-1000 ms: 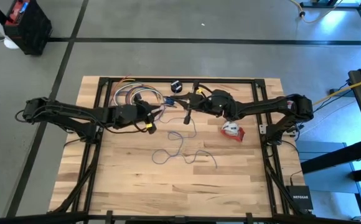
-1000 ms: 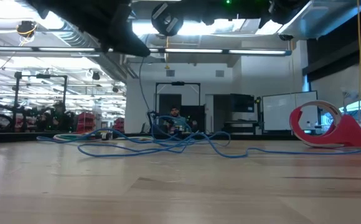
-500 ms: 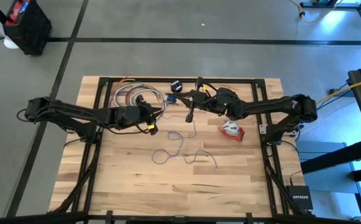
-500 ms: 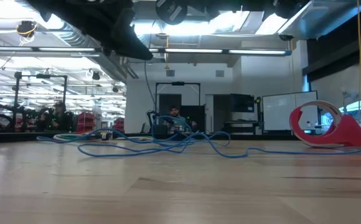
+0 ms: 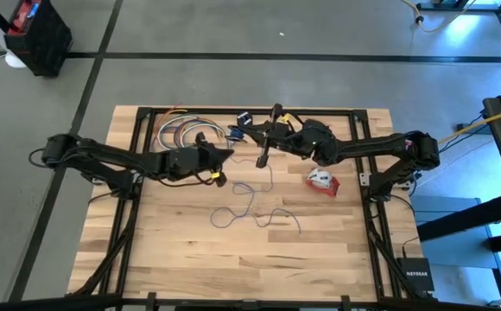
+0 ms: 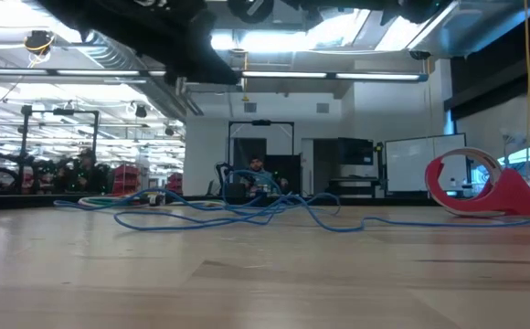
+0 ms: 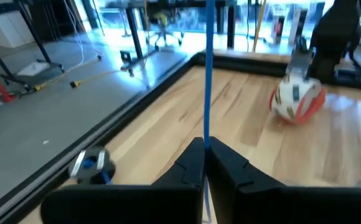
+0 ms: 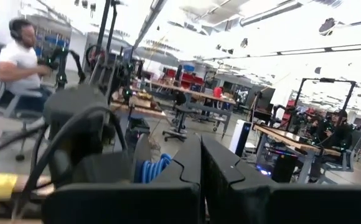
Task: Coil cords
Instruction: Coil the blue wire onto the spool
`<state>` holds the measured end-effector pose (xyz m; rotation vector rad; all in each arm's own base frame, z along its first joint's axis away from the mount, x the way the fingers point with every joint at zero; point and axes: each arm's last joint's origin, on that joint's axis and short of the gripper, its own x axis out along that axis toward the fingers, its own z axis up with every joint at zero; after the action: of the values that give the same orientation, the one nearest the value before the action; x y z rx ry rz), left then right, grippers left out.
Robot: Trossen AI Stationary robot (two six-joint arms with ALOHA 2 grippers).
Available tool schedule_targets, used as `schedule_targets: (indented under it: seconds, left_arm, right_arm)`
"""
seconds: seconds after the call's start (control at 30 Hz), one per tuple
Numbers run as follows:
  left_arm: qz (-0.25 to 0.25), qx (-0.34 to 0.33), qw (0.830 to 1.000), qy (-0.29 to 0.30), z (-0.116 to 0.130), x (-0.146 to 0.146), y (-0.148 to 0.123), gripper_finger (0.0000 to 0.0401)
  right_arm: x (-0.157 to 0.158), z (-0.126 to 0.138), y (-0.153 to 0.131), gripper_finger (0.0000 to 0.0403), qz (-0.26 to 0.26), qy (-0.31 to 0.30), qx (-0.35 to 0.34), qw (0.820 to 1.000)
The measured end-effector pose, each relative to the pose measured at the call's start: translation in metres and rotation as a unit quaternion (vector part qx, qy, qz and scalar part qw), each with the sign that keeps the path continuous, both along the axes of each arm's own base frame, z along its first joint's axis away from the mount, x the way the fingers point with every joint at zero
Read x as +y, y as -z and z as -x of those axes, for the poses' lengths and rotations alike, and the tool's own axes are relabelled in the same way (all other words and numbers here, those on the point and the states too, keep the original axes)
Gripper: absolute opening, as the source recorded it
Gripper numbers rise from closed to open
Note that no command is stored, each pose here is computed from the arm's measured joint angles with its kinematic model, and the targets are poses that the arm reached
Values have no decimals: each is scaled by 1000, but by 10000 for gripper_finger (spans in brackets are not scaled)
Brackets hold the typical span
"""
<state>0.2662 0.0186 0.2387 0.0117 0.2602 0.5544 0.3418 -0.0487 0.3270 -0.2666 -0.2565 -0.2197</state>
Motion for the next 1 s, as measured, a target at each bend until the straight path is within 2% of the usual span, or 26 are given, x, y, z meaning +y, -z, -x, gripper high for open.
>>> schedule_targets:
  seconds: [0.23, 0.5, 0.67, 1.0]
  left_arm:
    - [-10, -60, 998, 3, -24, 0, 4, 1]
    - [-14, -51, 997, 51, -52, -2, -7, 1]
    - [-4, -36, 996, 86, -56, -7, -14, 1]
    - [-14, -54, 992, 110, -57, -24, -29, 1]
  right_arm:
    - [-1, -1, 0, 3, -4, 8, -11, 1000]
    - [-2, -8, 11, 3, 13, 20, 11, 1000]
    - [-2, -10, 17, 3, 33, 23, 50, 998]
    - [-2, -11, 27, 3, 53, 27, 110, 992]
